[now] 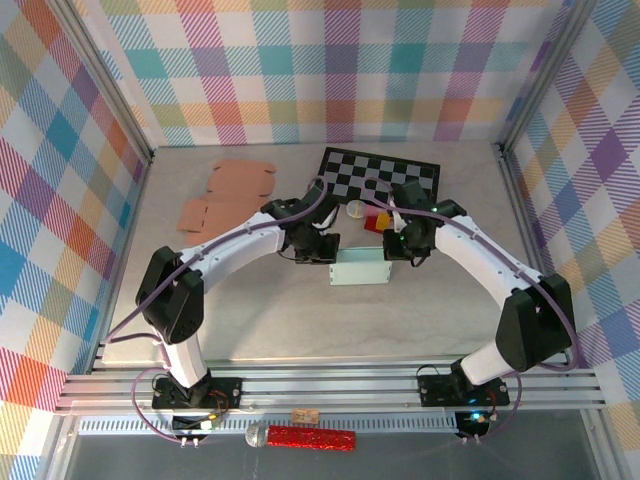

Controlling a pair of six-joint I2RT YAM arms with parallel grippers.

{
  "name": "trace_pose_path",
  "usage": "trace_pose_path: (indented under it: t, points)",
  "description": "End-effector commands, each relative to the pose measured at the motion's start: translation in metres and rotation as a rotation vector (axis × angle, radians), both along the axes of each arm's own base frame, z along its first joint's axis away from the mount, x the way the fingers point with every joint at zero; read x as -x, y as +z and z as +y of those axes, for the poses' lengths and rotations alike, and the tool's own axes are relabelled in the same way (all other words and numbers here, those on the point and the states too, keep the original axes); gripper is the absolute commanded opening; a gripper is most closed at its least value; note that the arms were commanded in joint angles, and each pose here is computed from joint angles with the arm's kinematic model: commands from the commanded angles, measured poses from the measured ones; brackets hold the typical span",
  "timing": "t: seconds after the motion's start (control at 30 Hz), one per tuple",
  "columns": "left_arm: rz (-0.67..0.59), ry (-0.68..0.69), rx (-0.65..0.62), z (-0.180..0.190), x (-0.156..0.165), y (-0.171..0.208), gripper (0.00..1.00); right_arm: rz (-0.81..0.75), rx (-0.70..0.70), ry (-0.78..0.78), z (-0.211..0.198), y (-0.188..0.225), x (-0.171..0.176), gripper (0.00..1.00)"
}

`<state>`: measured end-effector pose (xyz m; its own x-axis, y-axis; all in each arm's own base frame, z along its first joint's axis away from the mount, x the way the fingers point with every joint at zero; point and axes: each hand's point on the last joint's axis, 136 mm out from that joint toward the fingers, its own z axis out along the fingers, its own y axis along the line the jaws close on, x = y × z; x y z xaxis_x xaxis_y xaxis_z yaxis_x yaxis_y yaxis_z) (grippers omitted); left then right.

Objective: Fold the paper box

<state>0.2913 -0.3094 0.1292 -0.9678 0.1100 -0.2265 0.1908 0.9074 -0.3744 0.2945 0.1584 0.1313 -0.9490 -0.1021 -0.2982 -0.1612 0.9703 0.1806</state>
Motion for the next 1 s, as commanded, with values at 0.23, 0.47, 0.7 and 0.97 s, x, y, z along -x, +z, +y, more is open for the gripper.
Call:
trace_pose_path:
  t: [0.23, 0.47, 0.7, 0.97]
  points:
    - [-0.031, -0.049, -0.058, 0.008, 0.014, -0.01, 0.0, 0.035, -0.036, -0.013, 0.002, 0.002, 0.018, 0.13]
    - [-0.091, -0.043, -0.109, 0.015, 0.017, -0.01, 0.0, 0.086, -0.181, -0.188, 0.007, 0.023, 0.038, 0.45]
    - [-0.138, -0.022, -0.127, 0.019, 0.019, -0.007, 0.0, 0.149, -0.424, -0.511, 0.011, 0.043, 0.045, 0.72]
    - [-0.147, -0.024, -0.124, 0.016, 0.022, -0.006, 0.0, 0.285, -0.786, -0.895, 0.018, 0.039, 0.019, 0.79]
